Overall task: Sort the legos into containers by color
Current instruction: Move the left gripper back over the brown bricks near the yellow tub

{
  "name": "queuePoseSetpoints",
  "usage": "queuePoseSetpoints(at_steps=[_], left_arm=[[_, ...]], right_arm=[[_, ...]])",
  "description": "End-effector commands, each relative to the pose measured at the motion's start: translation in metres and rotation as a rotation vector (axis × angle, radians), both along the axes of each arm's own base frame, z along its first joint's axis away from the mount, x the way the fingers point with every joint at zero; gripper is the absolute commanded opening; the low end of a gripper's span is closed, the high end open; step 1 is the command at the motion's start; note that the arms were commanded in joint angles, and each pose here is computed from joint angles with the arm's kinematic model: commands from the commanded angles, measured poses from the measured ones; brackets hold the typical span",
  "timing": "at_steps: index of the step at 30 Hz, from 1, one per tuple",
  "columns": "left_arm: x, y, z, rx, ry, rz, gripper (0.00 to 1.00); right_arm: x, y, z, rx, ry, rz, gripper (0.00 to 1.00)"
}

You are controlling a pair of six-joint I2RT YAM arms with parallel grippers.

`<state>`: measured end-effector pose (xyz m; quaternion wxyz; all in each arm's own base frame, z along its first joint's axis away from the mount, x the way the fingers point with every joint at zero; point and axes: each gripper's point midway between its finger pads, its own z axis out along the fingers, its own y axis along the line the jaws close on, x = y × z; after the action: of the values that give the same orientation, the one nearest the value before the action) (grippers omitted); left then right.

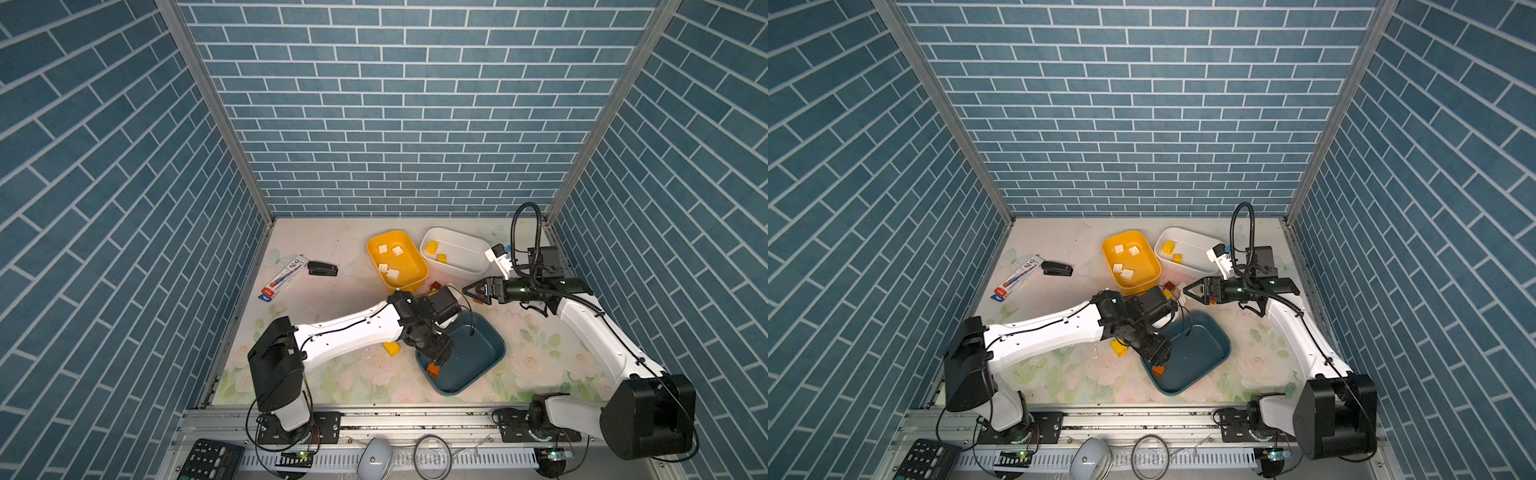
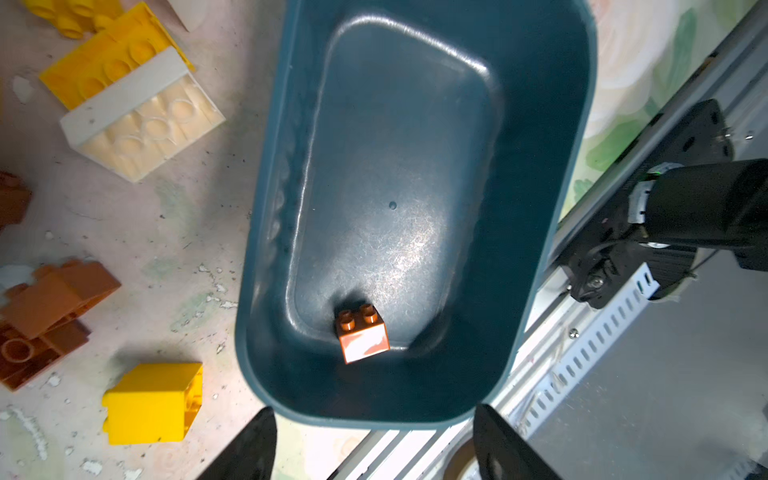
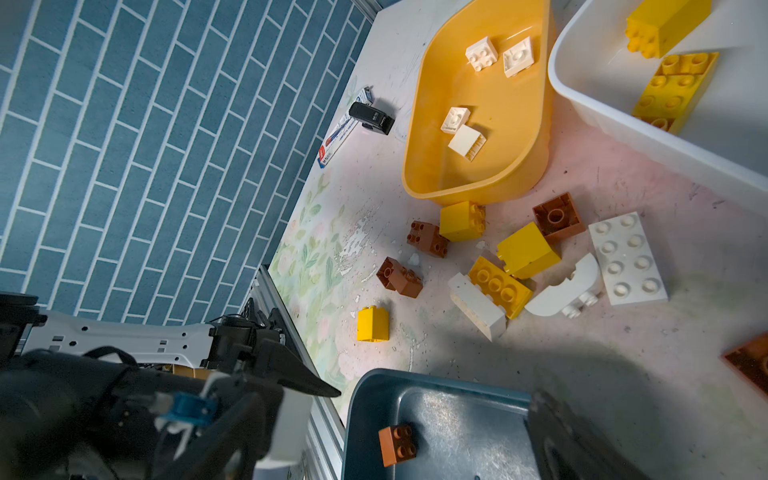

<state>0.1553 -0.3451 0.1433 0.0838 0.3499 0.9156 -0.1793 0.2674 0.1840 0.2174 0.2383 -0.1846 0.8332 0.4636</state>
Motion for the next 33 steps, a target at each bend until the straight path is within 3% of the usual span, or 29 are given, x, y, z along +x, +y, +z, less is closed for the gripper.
queuePoseSetpoints(at_steps=[1,6,11,14,20,22,25,33], left_arm=[[0.012,0.032,0.003,0.039,0.003,-0.028,0.78],[0.054,0.085,-0.008,0.136,-0.021,0.106,0.78],[0.083,0.112,-0.028,0.168,-0.033,0.214,0.78],[0.092,0.12,-0.037,0.185,-0.073,0.182,0.75],[0.098,0.123,-0.053,0.16,-0.168,-0.112,0.67],[0.107,0.126,-0.053,0.126,-0.167,-0.089,0.65],[0.118,0.135,-0.062,0.168,-0.164,-0.054,0.65],[0.117,0.125,-0.083,0.129,-0.065,0.048,0.65]], right_arm=[[-0.013,0.002,0.0,0.016,-0.012,0.049,0.98],[-0.012,0.003,0.002,0.017,-0.022,0.057,0.99],[-0.012,0.009,0.002,0.016,-0.018,0.073,0.98],[-0.012,0.013,0.0,0.011,-0.016,0.08,0.98],[-0.011,0.019,-0.006,0.008,0.0,0.095,0.99],[-0.011,0.021,-0.007,0.007,0.002,0.096,0.98],[-0.011,0.022,-0.007,0.008,0.009,0.098,0.99],[-0.007,0.023,-0.01,0.004,0.025,0.105,0.98]])
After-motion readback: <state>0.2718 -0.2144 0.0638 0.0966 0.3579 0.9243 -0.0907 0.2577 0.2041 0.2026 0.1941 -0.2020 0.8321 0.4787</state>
